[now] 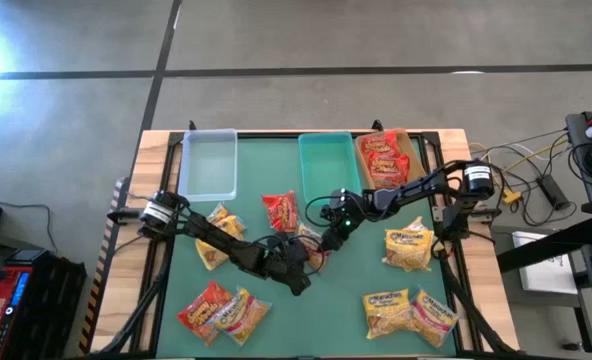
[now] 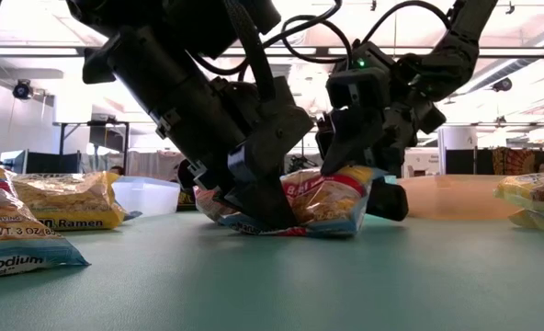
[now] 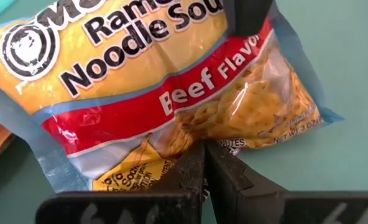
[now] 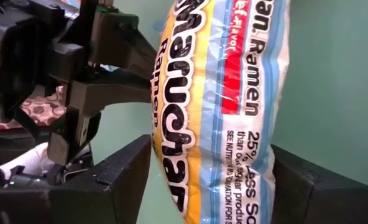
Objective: Sort Maruchan noodles
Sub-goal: Put the blue noodle pack into the green bin
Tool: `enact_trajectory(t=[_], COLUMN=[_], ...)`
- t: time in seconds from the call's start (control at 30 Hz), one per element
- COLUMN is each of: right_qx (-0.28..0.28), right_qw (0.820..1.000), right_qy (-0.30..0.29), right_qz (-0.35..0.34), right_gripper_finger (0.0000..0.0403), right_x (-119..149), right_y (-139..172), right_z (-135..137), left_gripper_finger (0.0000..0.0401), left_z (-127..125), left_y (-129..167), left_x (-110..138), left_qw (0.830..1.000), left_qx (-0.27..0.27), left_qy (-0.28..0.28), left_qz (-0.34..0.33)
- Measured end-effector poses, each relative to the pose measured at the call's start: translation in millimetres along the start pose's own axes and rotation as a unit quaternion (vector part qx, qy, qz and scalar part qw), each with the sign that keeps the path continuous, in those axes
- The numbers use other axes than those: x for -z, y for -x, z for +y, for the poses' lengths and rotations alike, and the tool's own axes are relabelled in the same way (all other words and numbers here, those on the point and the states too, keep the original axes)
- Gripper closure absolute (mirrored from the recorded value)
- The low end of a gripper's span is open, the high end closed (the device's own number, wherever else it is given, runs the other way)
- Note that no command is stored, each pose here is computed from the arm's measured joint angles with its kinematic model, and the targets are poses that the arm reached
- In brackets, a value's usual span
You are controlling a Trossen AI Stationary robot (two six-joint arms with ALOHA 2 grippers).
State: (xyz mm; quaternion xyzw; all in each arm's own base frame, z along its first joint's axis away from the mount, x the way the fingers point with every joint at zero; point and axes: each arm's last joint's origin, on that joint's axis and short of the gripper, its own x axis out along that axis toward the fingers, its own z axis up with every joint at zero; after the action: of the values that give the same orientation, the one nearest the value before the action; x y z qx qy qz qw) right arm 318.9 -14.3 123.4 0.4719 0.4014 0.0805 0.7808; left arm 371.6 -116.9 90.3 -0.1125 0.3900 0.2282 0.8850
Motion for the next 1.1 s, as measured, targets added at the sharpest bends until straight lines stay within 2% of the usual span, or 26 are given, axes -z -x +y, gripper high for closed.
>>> enact_trajectory(t=[0.37, 0.73, 0.9, 1.1], right_qx=[0.001, 0.005, 0.001, 0.005], right_qw=[1.000, 0.999, 0.999, 0.998], right_qy=[0.022, 0.043, 0.052, 0.056], right_qz=[-0.006, -0.006, 0.002, 0.012], right_gripper_finger=[0.0250, 0.0328, 0.0357, 0.0371], right_x=[-2, -2, -1, 1], right_y=[0, 0, 0, 7], right_z=[1, 0, 0, 5], left_gripper_finger=[0.0401, 0.0401, 0.0401, 0.0401], left_z=[0, -14, -17, -19], left_y=[2, 27, 32, 39], left_x=[-2, 10, 16, 15], left_qw=[1.000, 0.997, 0.998, 0.998], left_qx=[-0.003, -0.039, -0.036, -0.029], left_qy=[0.001, -0.042, -0.014, 0.003], left_qz=[-0.006, -0.053, -0.048, -0.051])
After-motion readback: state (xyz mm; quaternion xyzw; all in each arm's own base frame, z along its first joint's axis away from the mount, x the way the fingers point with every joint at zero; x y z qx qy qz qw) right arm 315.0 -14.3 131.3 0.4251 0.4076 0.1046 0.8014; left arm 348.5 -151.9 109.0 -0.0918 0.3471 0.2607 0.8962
